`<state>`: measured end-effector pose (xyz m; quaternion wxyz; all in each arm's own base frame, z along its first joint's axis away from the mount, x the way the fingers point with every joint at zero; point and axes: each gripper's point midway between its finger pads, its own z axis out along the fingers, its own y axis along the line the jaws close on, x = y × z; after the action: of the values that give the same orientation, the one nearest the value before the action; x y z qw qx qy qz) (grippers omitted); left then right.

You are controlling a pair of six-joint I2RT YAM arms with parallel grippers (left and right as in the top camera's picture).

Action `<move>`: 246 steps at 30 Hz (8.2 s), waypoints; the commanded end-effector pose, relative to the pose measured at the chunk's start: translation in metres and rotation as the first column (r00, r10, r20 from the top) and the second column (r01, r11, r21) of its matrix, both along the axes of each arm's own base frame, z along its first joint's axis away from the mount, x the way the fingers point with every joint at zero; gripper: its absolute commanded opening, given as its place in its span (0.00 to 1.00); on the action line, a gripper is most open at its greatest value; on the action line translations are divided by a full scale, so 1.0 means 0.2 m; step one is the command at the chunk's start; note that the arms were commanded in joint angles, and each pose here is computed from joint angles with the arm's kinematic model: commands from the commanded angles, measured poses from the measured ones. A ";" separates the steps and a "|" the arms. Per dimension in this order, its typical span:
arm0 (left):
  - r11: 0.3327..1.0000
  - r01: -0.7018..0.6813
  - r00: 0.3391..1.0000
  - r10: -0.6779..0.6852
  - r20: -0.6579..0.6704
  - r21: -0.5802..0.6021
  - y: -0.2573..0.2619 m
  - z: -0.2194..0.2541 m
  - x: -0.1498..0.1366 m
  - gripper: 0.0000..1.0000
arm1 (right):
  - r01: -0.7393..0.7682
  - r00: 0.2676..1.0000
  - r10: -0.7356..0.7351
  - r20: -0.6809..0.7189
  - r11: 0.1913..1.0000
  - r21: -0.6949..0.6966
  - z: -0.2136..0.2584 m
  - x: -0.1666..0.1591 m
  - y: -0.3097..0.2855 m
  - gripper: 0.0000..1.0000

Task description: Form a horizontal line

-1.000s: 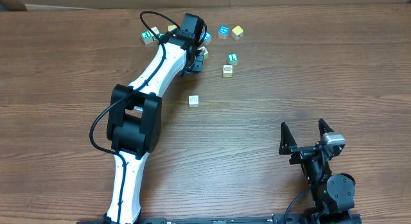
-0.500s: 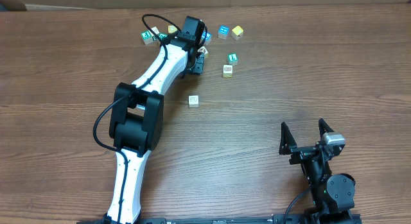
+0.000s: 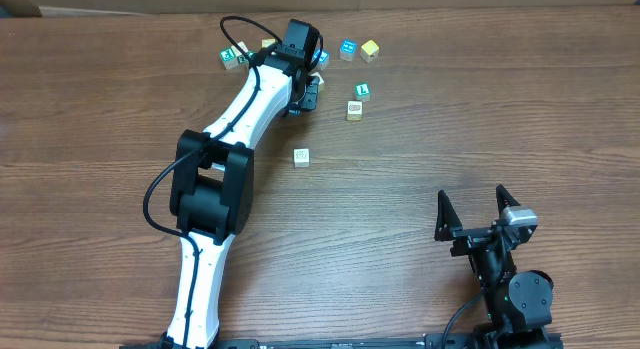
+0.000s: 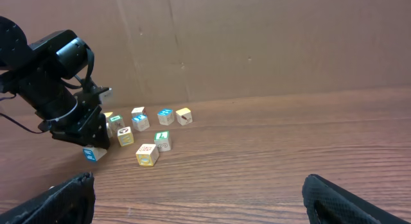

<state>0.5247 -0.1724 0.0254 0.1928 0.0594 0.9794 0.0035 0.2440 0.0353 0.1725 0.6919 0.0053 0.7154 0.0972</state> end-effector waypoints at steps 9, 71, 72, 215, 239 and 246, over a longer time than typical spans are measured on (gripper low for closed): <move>1.000 -0.004 1.000 0.004 -0.012 -0.007 0.00 0.00 0.00 0.36 | 0.003 1.000 -0.003 0.006 1.000 0.001 -0.01 0.00 0.00 1.00; 0.966 -0.258 0.963 0.256 -0.080 -0.009 -0.32 0.10 -0.65 0.29 | 0.003 1.000 -0.003 0.006 1.000 0.001 -0.01 0.00 0.00 1.00; 0.968 -0.249 0.966 0.248 -0.078 -0.007 -0.32 0.08 -0.65 0.29 | 0.003 1.000 -0.003 0.006 1.000 0.001 -0.01 0.00 0.00 1.00; 0.966 -0.256 0.967 0.256 -0.005 -0.032 -0.44 -0.04 -0.58 0.04 | 0.003 1.000 -0.003 0.006 1.000 0.001 -0.01 0.00 0.00 1.00; 0.965 -0.261 0.965 0.262 -0.022 0.028 -0.38 -0.05 -0.62 0.04 | 0.003 1.000 -0.003 0.006 1.000 0.001 -0.01 0.00 0.00 1.00; 0.965 -0.261 0.965 0.262 -0.031 0.040 -0.37 -0.05 -0.64 0.04 | 0.003 1.000 -0.003 0.006 1.000 0.001 -0.01 0.00 0.00 1.00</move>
<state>0.4006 -0.2489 0.0208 0.1735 -0.0639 0.9823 0.0307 0.2440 0.0353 0.1727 0.6921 0.0054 0.7152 0.0973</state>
